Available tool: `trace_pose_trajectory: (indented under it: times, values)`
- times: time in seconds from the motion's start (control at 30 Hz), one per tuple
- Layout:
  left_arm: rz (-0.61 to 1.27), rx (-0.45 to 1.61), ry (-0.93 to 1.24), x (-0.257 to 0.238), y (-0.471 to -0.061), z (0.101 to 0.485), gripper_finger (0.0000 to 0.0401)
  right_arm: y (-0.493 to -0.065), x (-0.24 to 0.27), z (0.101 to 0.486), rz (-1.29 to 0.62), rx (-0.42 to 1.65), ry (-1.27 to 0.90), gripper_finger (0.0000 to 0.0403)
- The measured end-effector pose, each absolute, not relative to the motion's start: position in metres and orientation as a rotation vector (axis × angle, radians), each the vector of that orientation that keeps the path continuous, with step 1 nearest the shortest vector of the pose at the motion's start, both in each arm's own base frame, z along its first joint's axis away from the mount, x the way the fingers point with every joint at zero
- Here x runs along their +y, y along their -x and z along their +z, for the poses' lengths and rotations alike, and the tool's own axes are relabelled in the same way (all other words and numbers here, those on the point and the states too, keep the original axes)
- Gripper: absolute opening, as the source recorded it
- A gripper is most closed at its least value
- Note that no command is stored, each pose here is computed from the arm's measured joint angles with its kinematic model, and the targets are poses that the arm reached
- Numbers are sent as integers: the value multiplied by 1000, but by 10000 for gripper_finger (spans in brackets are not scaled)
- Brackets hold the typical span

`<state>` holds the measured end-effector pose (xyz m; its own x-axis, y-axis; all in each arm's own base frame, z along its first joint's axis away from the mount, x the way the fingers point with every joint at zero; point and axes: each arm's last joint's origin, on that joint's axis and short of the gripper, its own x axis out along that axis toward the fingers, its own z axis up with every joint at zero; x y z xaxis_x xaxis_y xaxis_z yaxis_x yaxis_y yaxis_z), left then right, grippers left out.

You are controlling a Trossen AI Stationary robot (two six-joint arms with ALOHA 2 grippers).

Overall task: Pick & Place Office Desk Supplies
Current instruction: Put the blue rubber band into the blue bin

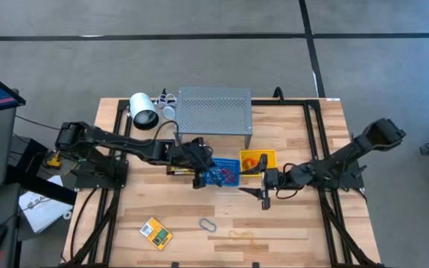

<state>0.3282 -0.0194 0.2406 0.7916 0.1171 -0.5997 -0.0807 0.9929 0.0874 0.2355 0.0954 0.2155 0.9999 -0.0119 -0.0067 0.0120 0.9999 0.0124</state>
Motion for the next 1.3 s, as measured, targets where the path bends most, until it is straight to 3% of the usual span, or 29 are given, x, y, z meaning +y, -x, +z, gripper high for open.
trace_pose_trajectory:
  times: [0.3, 0.63, 0.9, 1.3]
  values:
    - [133, 639, -66, -8, -330, 241, 1, -229, 84, 220, -46, 77, 11, 240]
    - [177, 711, -64, 4, -346, 209, 2, -235, 74, 212, -94, 115, -29, 240]
    - [157, 750, -72, -3, -356, 185, 2, -235, 75, 211, -92, 122, -32, 240]
    - [134, 767, -84, -11, -358, 178, 9, -235, 75, 211, -92, 122, -42, 240]
